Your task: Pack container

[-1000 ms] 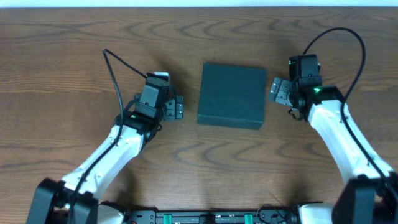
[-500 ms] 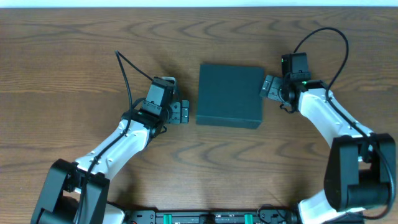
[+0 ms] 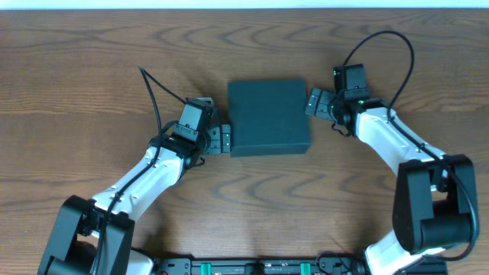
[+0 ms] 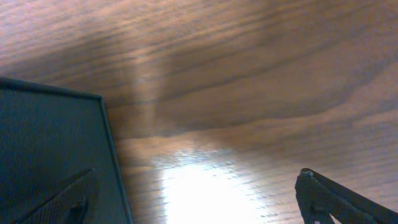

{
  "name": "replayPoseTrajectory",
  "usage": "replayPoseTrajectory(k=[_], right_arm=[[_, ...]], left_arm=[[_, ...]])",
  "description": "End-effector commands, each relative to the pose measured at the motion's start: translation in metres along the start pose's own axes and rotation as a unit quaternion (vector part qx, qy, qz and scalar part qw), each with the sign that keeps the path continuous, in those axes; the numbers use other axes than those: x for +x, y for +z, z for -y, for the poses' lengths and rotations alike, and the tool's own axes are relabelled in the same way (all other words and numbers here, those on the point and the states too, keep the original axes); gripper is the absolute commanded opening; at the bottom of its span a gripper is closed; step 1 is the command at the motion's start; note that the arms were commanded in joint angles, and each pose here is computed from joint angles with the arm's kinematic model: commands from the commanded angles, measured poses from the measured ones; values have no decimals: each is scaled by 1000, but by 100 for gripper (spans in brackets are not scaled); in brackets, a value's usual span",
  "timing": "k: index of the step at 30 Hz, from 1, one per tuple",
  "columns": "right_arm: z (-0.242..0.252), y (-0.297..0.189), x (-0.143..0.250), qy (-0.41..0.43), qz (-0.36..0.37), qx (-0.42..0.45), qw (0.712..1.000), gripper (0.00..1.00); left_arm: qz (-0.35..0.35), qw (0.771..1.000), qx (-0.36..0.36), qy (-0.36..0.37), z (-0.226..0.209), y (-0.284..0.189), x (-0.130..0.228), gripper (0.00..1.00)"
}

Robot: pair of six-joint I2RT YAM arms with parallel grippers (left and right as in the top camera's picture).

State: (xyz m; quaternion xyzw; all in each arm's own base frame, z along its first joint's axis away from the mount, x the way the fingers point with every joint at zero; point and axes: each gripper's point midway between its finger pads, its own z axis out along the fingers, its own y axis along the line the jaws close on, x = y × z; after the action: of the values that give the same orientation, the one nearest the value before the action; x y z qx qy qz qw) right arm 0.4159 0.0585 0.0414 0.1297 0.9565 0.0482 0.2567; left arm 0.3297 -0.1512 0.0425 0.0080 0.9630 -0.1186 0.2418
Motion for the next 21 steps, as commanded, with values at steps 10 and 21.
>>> replayPoseTrajectory(k=[10,21], right_arm=[[-74,-5,47,-56,-46,-67,995,99],[-85,-8,65,-56,-67,-68,994,99]], left_arm=[[20,998,-52,-28,-27,-8,-12,95],[22,997,-59,-33,-56,-10,-22,95]])
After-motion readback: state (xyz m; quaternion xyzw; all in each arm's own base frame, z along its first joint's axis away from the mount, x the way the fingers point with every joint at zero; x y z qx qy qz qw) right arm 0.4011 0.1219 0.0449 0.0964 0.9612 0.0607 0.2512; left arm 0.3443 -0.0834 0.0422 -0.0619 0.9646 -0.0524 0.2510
